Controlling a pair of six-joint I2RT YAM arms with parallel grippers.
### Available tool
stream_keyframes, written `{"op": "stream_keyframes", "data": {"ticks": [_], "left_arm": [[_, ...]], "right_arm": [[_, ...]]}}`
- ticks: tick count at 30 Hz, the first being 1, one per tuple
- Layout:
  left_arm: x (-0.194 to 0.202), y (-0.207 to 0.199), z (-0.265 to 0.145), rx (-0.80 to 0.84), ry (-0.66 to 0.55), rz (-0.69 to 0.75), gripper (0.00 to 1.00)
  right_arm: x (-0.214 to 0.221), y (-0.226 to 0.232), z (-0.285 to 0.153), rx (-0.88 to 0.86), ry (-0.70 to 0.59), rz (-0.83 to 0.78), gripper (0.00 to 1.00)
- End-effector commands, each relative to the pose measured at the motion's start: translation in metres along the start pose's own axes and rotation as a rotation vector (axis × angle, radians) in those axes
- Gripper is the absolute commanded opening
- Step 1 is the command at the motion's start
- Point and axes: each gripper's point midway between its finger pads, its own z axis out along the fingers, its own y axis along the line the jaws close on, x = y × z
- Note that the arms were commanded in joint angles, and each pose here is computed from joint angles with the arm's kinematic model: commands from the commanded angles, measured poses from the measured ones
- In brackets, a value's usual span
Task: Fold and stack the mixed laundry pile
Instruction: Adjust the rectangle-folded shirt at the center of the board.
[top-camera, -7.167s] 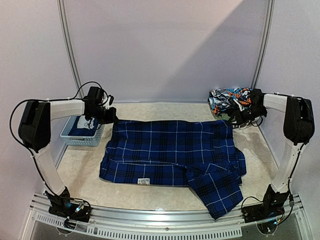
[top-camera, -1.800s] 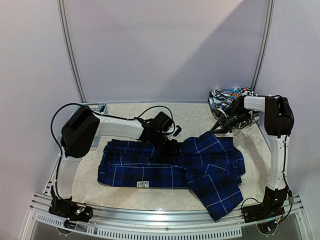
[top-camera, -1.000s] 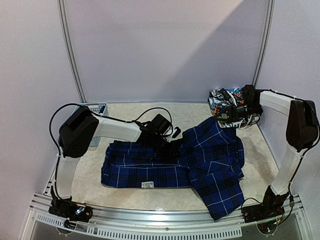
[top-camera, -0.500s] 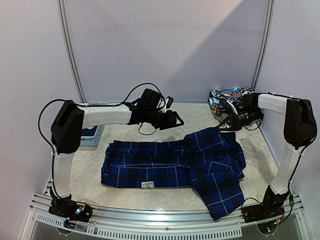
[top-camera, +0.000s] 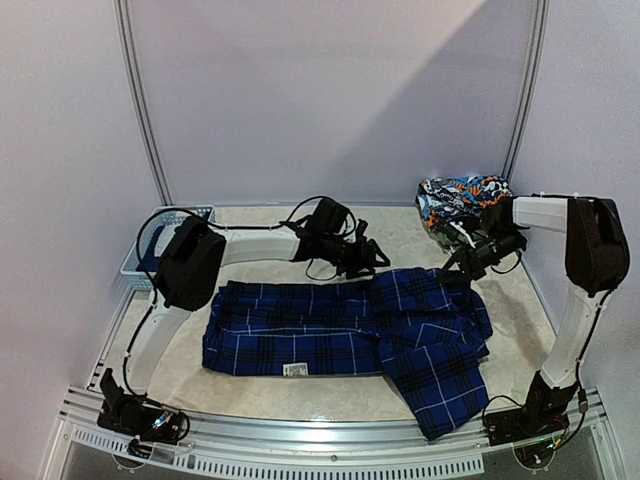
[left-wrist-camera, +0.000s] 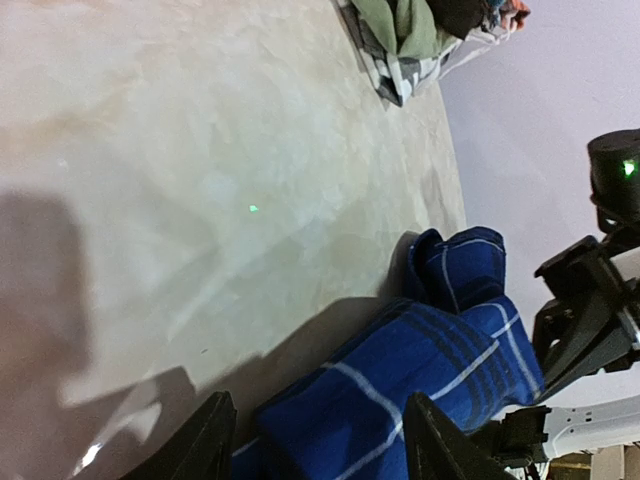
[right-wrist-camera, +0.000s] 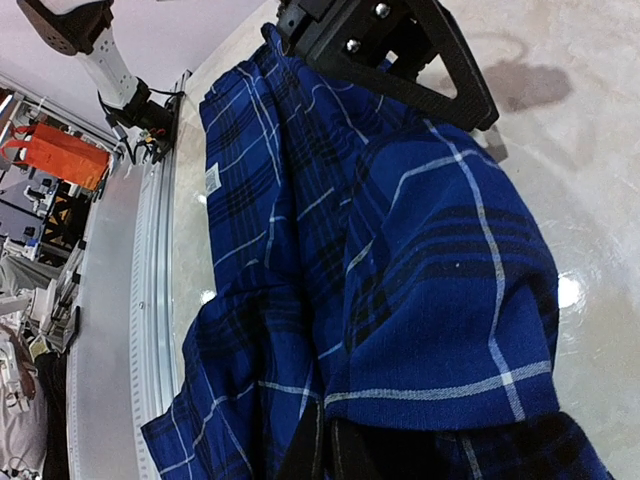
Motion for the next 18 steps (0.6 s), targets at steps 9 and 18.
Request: {"op": "stream_keyframes", "data": {"ticks": [9, 18], "left_arm": [[-0.001, -0.029, 0.045, 0.217, 0.025, -0.065, 0.49], [-0.027, -0.057, 0.031, 0.315, -0.057, -0.02, 0.04]], "right_arm": [[0.025, -0.002, 0.012, -0.057, 0.049, 0.013, 0.04], [0.023, -0.005, 0.012, -0.055, 0.044, 0.02, 0.05]]}}
